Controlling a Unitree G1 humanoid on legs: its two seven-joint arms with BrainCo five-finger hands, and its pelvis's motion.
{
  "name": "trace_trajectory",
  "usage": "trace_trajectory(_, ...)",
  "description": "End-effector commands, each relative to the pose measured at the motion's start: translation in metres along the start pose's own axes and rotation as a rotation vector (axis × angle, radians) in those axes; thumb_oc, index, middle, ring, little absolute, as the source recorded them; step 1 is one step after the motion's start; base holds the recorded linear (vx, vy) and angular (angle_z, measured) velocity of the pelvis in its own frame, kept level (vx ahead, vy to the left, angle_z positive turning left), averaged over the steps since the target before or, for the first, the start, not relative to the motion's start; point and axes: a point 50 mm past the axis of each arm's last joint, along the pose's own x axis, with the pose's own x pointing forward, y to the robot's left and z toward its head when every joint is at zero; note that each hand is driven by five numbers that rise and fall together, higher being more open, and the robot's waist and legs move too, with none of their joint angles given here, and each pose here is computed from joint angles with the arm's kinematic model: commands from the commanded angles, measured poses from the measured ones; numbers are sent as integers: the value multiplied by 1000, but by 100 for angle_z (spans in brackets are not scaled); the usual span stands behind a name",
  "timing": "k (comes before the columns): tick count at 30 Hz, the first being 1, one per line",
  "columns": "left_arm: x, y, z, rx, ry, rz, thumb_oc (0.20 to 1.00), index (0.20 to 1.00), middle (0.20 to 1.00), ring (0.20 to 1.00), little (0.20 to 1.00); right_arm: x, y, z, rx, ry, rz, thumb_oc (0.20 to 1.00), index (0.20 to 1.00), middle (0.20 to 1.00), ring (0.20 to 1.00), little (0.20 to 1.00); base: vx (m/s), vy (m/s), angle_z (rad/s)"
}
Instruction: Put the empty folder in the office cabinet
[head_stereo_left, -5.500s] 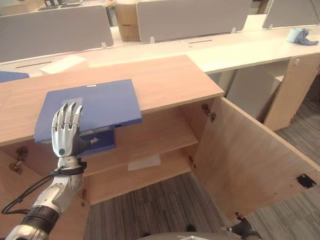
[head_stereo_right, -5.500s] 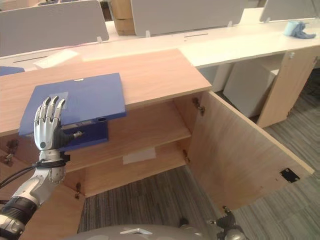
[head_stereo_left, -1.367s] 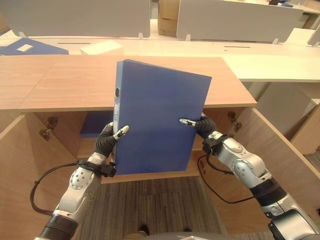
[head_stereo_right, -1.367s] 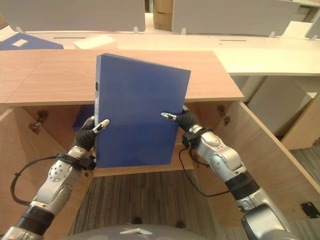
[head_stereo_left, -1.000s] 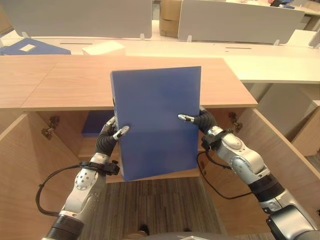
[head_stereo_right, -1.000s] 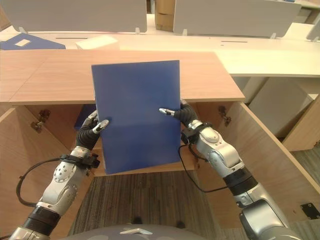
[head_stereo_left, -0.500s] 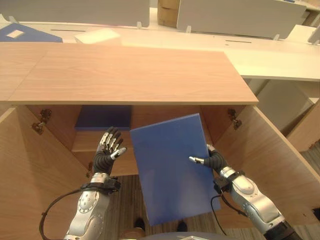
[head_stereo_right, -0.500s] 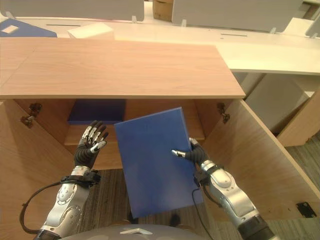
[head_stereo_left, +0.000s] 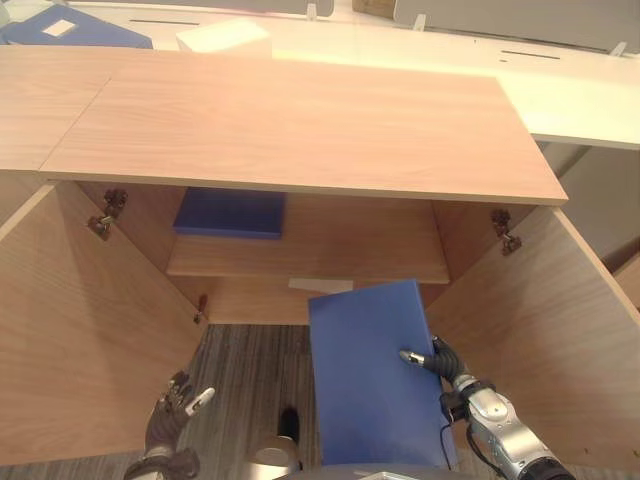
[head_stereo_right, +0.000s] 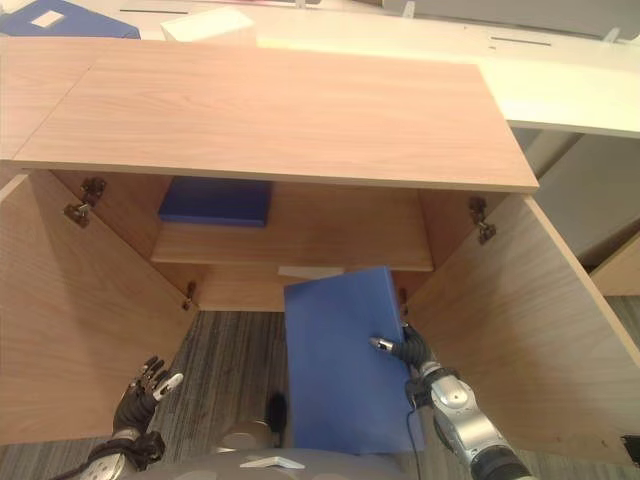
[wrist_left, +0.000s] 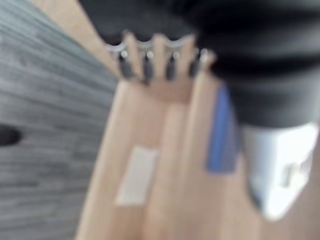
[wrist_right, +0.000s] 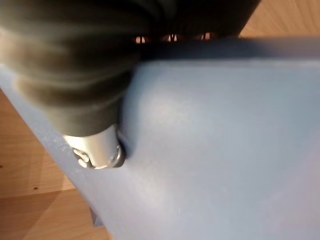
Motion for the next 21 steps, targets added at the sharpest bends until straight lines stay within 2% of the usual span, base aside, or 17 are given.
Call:
trace_trajectory(1, 14, -16, 2, 12, 30, -122, 1000, 1000, 1000, 1000, 1000, 5, -7, 21, -129, -79, 23, 200, 200, 200, 200, 200, -75, 119, 1)
trace_trajectory(3, 12, -14, -14, 6, 119, -121, 1000, 1000, 1000, 1000, 1000, 10, -10, 25, -133, -88, -1, 200, 200, 200, 200, 200, -87, 104, 2)
trace_trajectory(7, 13, -14, -14, 6, 119, -121, 1000, 1000, 1000, 1000, 1000, 10, -10, 25, -133, -88, -1, 200, 200, 200, 200, 200, -47, 61, 1)
trace_trajectory(8, -1, -2, -53, 30, 373, -134, 1000, 1000, 1000, 1000, 1000, 21, -23, 41, -130, -130, -70, 200, 200, 200, 200, 200, -247, 326, 1)
trace_trajectory(9, -6, 4, -63, 51, 433, -105, 1000, 1000, 1000, 1000, 1000, 26, -26, 47, -126, -143, -81, 200, 200, 200, 200, 200, -247, 326, 0)
trace_trajectory(13, -6, 8, -67, 57, 452, -66, 1000, 1000, 1000, 1000, 1000, 30, -30, 50, -125, -145, -88, 200, 200, 200, 200, 200, 82, 79, -45)
trace_trajectory(21, -6, 3, -68, 73, 476, -76, 1000, 1000, 1000, 1000, 1000, 20, -33, 28, -124, -55, -108, 200, 200, 200, 200, 200, 382, -34, 0)
